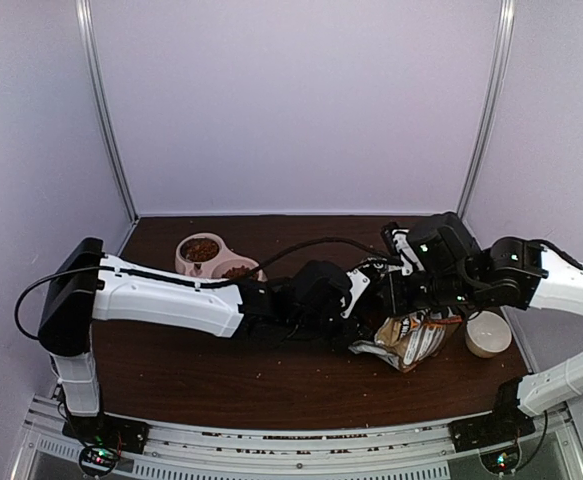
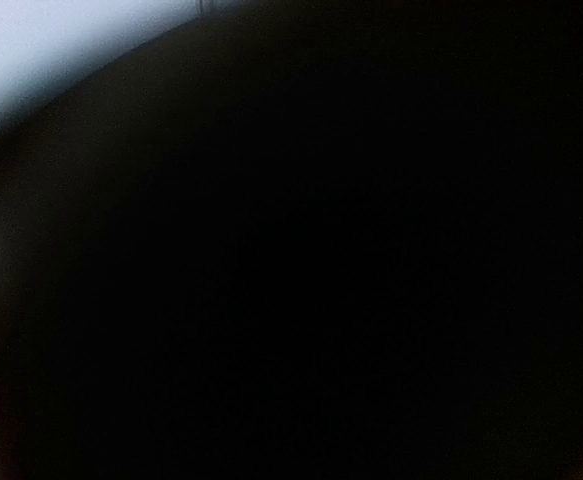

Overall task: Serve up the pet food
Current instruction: Collect the pet food from the pet food bag, then place the pet food in the pet food bowl.

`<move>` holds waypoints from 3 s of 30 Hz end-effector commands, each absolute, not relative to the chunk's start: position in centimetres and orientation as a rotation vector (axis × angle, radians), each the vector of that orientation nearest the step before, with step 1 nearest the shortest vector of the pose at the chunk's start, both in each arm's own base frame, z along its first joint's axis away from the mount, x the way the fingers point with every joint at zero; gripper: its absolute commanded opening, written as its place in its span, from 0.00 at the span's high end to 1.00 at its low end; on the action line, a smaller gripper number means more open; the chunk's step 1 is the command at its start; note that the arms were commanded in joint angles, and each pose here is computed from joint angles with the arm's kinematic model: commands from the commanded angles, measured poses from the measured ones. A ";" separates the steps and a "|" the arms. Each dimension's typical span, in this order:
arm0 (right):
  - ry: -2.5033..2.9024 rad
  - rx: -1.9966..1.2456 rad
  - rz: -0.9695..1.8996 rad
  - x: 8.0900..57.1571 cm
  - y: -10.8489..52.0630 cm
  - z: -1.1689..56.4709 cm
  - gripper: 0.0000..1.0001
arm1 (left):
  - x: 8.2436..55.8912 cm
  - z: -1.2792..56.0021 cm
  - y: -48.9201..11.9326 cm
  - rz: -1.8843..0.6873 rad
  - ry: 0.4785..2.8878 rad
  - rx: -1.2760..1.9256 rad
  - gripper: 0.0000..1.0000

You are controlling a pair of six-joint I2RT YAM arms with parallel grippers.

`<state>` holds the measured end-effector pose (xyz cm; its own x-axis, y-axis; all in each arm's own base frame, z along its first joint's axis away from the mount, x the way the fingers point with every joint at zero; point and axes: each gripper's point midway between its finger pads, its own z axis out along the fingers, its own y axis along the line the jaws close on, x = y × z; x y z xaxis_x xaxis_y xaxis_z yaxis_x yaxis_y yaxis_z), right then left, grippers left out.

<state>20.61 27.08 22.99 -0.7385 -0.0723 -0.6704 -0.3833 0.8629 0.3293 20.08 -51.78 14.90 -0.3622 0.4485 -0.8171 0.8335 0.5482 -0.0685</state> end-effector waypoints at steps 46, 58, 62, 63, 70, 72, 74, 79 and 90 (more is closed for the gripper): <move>2.096 -0.045 0.731 22.4 21.4 31.8 1.00 | 17.2 27.4 -50.1 -0.944 1.314 0.837 1.00; 2.080 -0.006 0.735 23.1 20.8 32.3 1.00 | 15.5 28.8 -47.9 -0.968 1.264 0.811 1.00; 2.072 0.007 0.741 23.3 20.7 32.5 1.00 | 15.5 29.1 -47.2 -0.964 1.257 0.798 1.00; 2.070 0.011 0.739 23.3 20.6 32.5 1.00 | 15.5 29.1 -47.1 -0.965 1.257 0.798 1.00; 2.072 0.053 0.701 23.9 19.8 32.1 1.00 | 14.6 29.6 -46.7 -0.994 1.246 0.836 1.00; 2.069 0.063 0.693 24.0 19.5 32.1 1.00 | 14.5 29.7 -46.4 -0.994 1.246 0.836 1.00; 2.066 0.070 0.688 24.1 19.3 32.1 1.00 | 14.4 29.9 -46.1 -0.997 1.243 0.832 1.00; 2.063 0.088 0.685 24.2 19.0 31.9 1.00 | 14.2 30.6 -45.7 -1.000 1.234 0.839 1.00; 2.057 0.115 0.677 24.4 18.3 31.6 1.00 | 14.7 30.9 -44.9 -0.958 1.255 0.823 1.00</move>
<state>23.63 19.32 26.98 -0.6675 0.1834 -0.7217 -0.1939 0.8930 0.4062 14.78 -45.96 28.11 0.0137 -0.0645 -0.9978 0.9273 0.3742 -0.0114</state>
